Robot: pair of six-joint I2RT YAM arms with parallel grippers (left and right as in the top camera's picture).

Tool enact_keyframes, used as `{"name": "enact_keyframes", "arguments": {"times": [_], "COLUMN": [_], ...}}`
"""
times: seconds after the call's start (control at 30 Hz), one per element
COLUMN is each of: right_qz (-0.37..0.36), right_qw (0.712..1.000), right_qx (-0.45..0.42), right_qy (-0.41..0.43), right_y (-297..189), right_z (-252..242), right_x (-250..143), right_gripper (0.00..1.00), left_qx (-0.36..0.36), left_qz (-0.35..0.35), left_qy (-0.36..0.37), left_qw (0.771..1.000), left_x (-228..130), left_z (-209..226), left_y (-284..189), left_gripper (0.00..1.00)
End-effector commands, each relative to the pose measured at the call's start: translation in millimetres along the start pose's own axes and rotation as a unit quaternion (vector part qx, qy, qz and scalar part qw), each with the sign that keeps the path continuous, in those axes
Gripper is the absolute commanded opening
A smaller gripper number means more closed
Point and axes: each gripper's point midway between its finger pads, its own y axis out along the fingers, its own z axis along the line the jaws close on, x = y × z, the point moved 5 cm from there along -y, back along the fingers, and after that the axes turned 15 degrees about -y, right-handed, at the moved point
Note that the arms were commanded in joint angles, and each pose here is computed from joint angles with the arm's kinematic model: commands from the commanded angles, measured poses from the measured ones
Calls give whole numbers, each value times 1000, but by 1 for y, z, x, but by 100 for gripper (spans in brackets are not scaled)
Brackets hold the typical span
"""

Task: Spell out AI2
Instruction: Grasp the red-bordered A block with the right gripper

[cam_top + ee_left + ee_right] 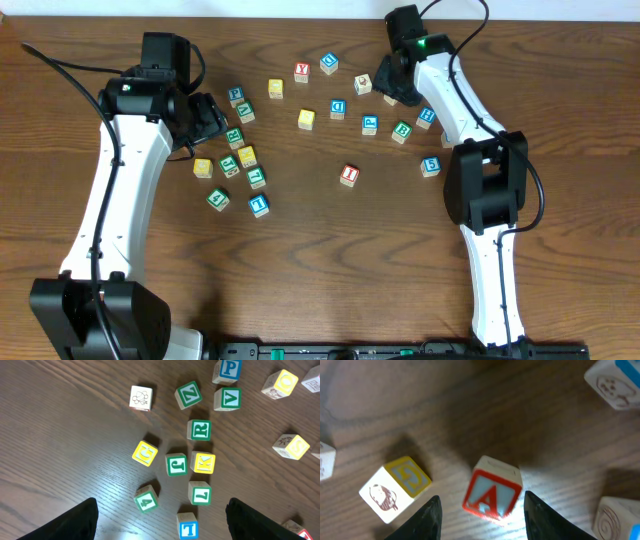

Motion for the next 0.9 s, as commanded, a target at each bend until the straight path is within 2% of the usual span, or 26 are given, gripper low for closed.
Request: {"name": "enact_keyframes", "arguments": {"times": [0.0,0.57,0.8,0.87], "right_qz": [-22,-13,-13,-14], "right_qw": [1000,999,997,996], "right_qx": [-12,-25,-26,-25], "right_qy": [-2,-32,-75,-82], "right_y": [-1,25,26,26], "right_z": [0,-7,-8,-8], "right_x": [8,-8,-8,-7], "right_gripper": [47,45,40,34], "left_qx": [10,10,10,10], "left_qz": [-10,-10,-10,-10], "left_qy": [3,3,3,3], "left_qw": [1000,1000,1000,1000], "left_x": [3,3,3,3], "left_z": [2,2,2,2], "left_y": [-1,-1,-1,-1], "left_gripper": [81,81,81,81]}}
